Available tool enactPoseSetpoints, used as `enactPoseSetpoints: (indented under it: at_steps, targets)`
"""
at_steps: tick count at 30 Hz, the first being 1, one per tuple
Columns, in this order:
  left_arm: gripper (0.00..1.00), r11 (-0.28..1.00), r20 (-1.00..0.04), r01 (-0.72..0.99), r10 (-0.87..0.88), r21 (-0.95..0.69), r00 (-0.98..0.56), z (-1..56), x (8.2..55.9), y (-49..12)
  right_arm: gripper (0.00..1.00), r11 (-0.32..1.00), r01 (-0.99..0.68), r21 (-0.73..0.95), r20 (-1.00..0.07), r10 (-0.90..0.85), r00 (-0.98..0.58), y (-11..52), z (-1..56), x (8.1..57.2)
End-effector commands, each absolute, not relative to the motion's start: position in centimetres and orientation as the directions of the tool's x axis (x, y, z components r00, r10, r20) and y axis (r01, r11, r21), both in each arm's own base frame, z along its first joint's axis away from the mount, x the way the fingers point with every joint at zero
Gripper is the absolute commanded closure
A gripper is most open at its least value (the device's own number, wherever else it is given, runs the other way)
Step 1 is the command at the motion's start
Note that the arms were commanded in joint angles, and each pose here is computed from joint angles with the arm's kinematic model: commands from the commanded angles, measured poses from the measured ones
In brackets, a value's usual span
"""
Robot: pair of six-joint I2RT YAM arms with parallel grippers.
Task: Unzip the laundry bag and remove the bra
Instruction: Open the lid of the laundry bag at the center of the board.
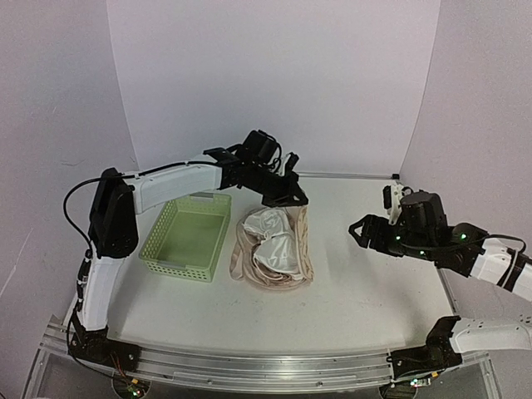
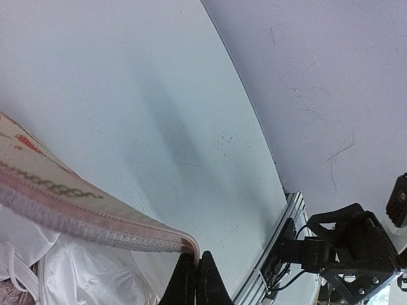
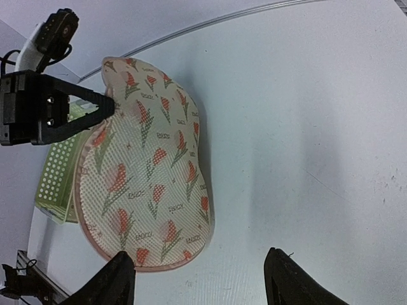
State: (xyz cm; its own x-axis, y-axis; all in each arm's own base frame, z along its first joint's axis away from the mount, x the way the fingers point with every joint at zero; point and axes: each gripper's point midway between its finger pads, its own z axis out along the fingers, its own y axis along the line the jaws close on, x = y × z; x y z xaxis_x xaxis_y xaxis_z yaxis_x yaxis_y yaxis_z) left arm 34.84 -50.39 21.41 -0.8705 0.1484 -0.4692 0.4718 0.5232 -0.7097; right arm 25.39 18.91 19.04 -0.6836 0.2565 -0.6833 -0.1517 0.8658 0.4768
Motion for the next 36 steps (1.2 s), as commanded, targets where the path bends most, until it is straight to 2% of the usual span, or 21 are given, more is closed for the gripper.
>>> enactPoseSetpoints:
  at_steps: [1, 17, 19, 21, 27, 31, 33, 36]
  targets:
    - [1.0, 0.529, -0.456, 0.457, 0.143, -0.715, -0.879, 21.0, 34.9, -52.2, 0.29, 0.876, -0.141, 0.462, -0.692, 0.256, -0.675, 17.9, 18.8, 24.7]
    - [1.0, 0.522, -0.39, 0.422, 0.176, -0.741, -0.904, 16.3, 33.7, -56.9, 0.28, 0.858, -0.142, 0.494, -0.705, 0.299, -0.643, 16.2, 19.9, 23.1]
    - [0.98, 0.519, -0.39, 0.421, 0.174, -0.744, -0.904, 15.9, 33.7, -57.4, 0.27, 0.854, -0.146, 0.499, -0.709, 0.305, -0.636, 16.1, 20.2, 23.0]
    - [0.9, 0.497, -0.404, 0.435, 0.175, -0.751, -0.898, 16.2, 33.6, -58.1, 0.26, 0.851, -0.148, 0.503, -0.711, 0.311, -0.631, 16.0, 20.5, 22.9]
    - [0.58, 0.403, -0.443, 0.482, 0.192, -0.778, -0.876, 17.6, 32.9, -59.4, 0.24, 0.845, -0.155, 0.511, -0.714, 0.318, -0.623, 15.8, 21.1, 22.6]
    - [0.47, 0.386, -0.499, 0.529, 0.183, -0.756, -0.847, 19.7, 32.9, -58.9, 0.23, 0.844, -0.165, 0.511, -0.713, 0.309, -0.629, 15.9, 21.0, 22.5]
    - [0.38, 0.376, -0.53, 0.557, 0.181, -0.741, -0.828, 21.1, 32.7, -58.5, 0.22, 0.843, -0.169, 0.511, -0.717, 0.309, -0.626, 15.9, 21.2, 22.5]
    - [0.32, 0.347, -0.573, 0.599, 0.187, -0.721, -0.798, 23.3, 32.1, -57.9, 0.22, 0.841, -0.185, 0.509, -0.726, 0.304, -0.616, 16.1, 21.7, 22.6]
